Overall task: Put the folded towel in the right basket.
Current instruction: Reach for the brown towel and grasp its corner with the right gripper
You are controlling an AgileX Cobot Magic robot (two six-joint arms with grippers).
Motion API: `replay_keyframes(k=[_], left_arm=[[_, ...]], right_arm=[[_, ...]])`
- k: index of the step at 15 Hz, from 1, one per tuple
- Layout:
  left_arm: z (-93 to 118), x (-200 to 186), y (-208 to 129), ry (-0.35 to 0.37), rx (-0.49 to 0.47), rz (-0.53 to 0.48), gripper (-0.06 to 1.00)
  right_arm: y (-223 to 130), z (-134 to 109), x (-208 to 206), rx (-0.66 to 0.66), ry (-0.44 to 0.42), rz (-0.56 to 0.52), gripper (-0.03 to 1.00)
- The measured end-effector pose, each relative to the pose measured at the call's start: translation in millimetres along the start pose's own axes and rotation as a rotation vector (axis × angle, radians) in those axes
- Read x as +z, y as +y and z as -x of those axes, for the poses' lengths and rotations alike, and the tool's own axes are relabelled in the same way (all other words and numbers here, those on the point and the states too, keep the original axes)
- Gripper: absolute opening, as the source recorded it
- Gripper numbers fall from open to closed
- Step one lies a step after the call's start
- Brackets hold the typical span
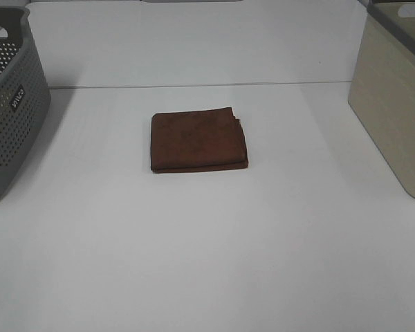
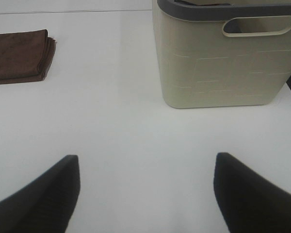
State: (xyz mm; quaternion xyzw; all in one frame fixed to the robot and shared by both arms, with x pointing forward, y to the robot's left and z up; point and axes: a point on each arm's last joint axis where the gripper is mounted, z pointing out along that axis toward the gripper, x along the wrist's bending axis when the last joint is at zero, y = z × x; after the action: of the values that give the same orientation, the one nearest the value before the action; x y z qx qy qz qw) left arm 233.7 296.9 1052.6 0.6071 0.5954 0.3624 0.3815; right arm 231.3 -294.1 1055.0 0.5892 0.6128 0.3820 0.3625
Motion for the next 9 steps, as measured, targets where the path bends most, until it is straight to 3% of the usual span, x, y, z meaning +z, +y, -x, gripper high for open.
replay_keyframes(k=[9], left_arm=[[0.0,0.0,0.0,0.000,0.000,0.000,0.97]], right_arm=[[0.0,0.0,0.0,0.000,0.000,0.000,0.73]])
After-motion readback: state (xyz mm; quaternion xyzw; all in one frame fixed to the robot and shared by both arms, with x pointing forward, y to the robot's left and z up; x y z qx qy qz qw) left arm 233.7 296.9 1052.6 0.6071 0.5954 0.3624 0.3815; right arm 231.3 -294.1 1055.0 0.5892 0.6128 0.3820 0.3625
